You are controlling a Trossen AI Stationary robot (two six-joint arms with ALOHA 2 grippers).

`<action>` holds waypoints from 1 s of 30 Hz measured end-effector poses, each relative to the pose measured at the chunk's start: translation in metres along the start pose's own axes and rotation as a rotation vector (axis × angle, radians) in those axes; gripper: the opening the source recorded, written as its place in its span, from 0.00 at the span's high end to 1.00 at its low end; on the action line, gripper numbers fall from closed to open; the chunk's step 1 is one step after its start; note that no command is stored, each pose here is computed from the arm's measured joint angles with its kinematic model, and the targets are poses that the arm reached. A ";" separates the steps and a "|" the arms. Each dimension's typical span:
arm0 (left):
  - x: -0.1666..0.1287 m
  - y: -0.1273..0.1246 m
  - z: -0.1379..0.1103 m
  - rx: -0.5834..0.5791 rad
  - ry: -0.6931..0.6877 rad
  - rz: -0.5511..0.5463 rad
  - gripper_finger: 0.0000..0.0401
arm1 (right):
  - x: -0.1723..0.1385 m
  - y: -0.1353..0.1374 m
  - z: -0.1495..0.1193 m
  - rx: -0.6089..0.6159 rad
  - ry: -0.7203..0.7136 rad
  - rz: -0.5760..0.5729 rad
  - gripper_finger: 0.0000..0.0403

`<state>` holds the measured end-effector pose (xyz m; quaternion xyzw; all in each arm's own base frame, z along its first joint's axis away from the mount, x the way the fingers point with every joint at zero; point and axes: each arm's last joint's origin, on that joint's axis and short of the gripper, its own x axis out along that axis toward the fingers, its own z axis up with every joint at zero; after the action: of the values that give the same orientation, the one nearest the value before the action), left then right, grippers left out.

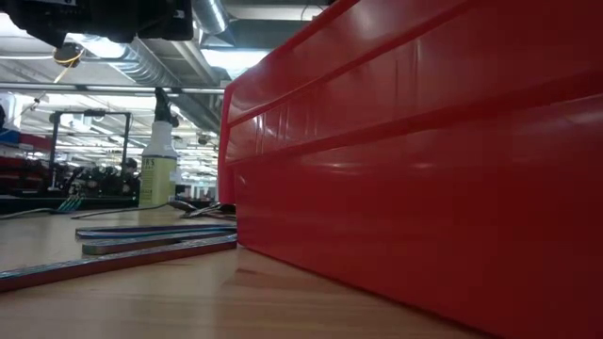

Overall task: Sort silverware
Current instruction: Move the bottom red silverware bin to the top right of the table

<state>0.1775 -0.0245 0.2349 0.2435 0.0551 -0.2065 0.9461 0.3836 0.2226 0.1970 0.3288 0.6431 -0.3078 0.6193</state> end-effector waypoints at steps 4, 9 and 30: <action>0.000 0.000 0.000 -0.001 0.000 0.000 1.00 | 0.012 -0.001 0.000 0.001 0.017 0.000 0.78; 0.000 0.000 0.000 0.003 0.003 0.005 1.00 | 0.015 -0.002 0.003 0.005 0.020 -0.002 0.78; 0.000 0.000 0.000 0.006 0.003 0.007 1.00 | 0.001 -0.010 0.001 0.012 0.039 -0.027 1.00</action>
<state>0.1776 -0.0243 0.2349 0.2468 0.0551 -0.2032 0.9459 0.3760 0.2156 0.1959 0.3299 0.6574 -0.3136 0.6005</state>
